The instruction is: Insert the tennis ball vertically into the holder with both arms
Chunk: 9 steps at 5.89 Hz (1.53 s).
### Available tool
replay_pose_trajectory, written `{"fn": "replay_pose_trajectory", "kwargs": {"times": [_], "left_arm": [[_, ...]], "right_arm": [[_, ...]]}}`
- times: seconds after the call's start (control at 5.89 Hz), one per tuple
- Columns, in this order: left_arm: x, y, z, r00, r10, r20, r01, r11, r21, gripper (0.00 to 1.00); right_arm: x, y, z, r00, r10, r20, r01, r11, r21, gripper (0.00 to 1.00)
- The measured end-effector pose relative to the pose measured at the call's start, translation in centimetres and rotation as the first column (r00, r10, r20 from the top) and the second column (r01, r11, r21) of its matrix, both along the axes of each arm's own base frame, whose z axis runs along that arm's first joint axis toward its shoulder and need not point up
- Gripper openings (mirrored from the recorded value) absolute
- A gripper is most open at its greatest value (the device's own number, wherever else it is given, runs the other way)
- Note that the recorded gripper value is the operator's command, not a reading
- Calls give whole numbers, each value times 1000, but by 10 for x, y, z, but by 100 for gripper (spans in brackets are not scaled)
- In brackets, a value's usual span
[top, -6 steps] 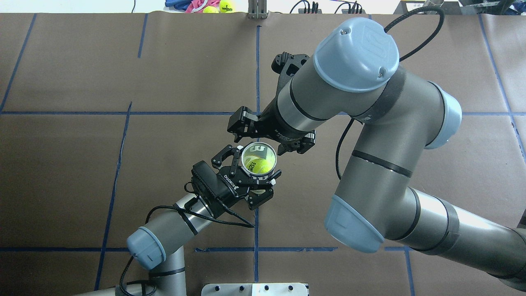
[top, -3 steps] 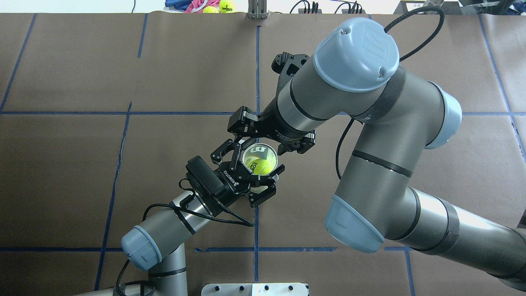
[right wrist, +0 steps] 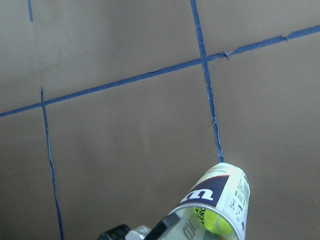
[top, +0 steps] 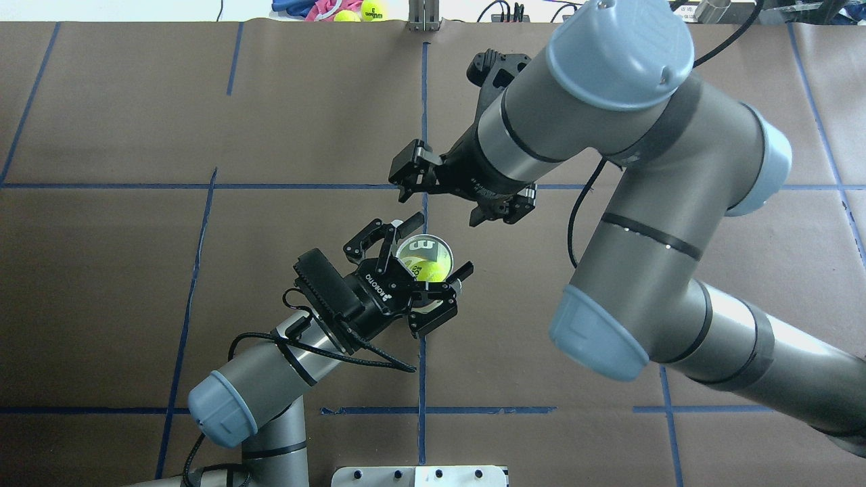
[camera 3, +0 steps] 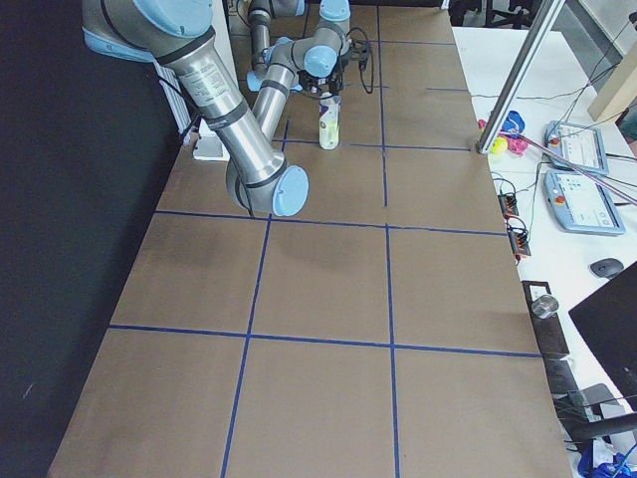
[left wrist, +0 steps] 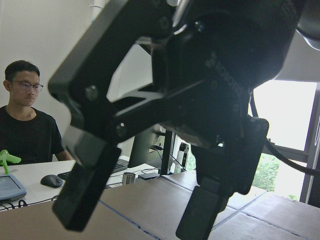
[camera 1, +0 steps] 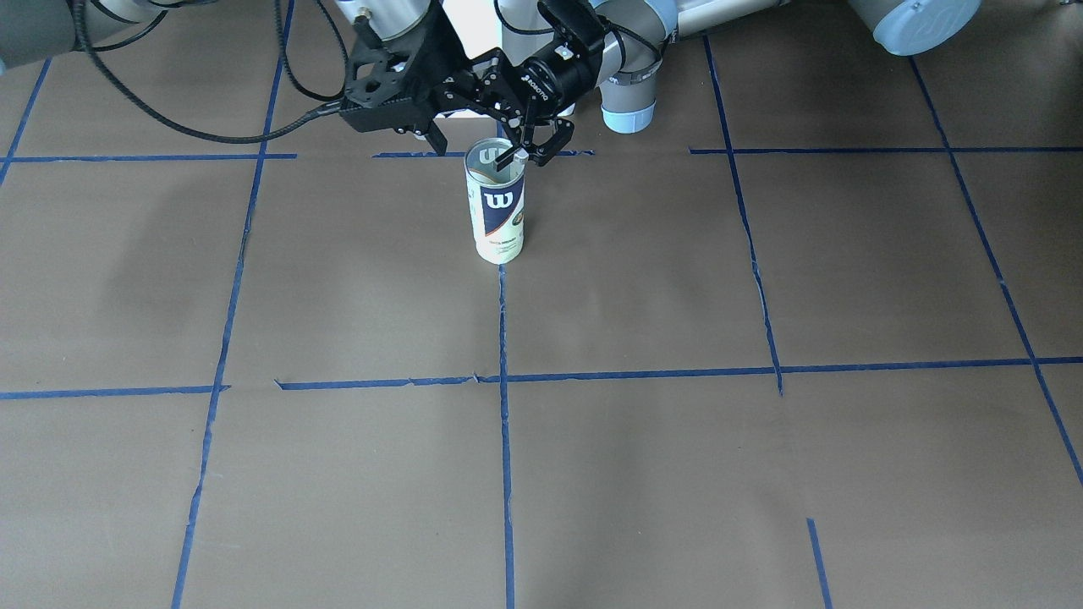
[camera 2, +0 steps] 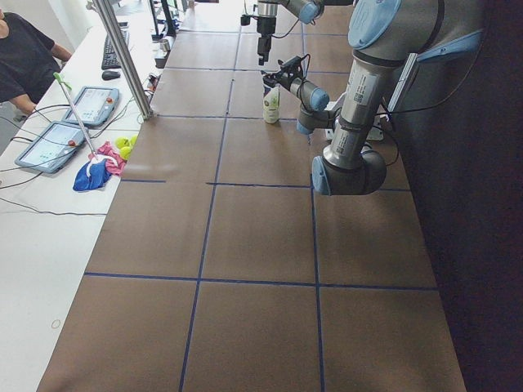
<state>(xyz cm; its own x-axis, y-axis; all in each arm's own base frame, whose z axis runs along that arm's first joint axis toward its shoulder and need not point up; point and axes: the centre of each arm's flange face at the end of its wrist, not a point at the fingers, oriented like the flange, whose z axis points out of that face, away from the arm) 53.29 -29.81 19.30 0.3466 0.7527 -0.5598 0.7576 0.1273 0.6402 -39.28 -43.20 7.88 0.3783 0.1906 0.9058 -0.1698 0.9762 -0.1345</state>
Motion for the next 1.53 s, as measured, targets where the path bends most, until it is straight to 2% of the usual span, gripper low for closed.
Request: {"fn": "replay_pose_trajectory", "kwargs": {"times": [0.34, 0.51, 0.68, 1.02, 1.36, 1.53], "left_arm": [[-9, 0, -1, 1000, 0, -13, 0, 1000, -1, 100], [-15, -7, -1, 1000, -12, -3, 12, 1000, -5, 100], [-24, -26, 8, 999, -43, 31, 44, 999, -17, 100], [-59, -83, 38, 993, -99, 65, 106, 989, -108, 100], [-93, -142, 52, 980, -158, 119, 180, 961, -211, 100], [-107, -168, 66, 964, -185, 189, 230, 939, -254, 100]], "right_arm": [[75, -54, 20, 996, 87, 3, -87, 995, -51, 99], [111, -78, 47, 990, 141, -25, -142, 988, -67, 99], [144, -96, 84, 985, 160, -71, -163, 986, -36, 99], [190, -130, 146, 975, 146, -165, -140, 989, 48, 99], [200, -152, 185, 968, 105, -229, -85, 992, 93, 99], [210, -159, 209, 961, 73, -266, -40, 991, 129, 99]]}}
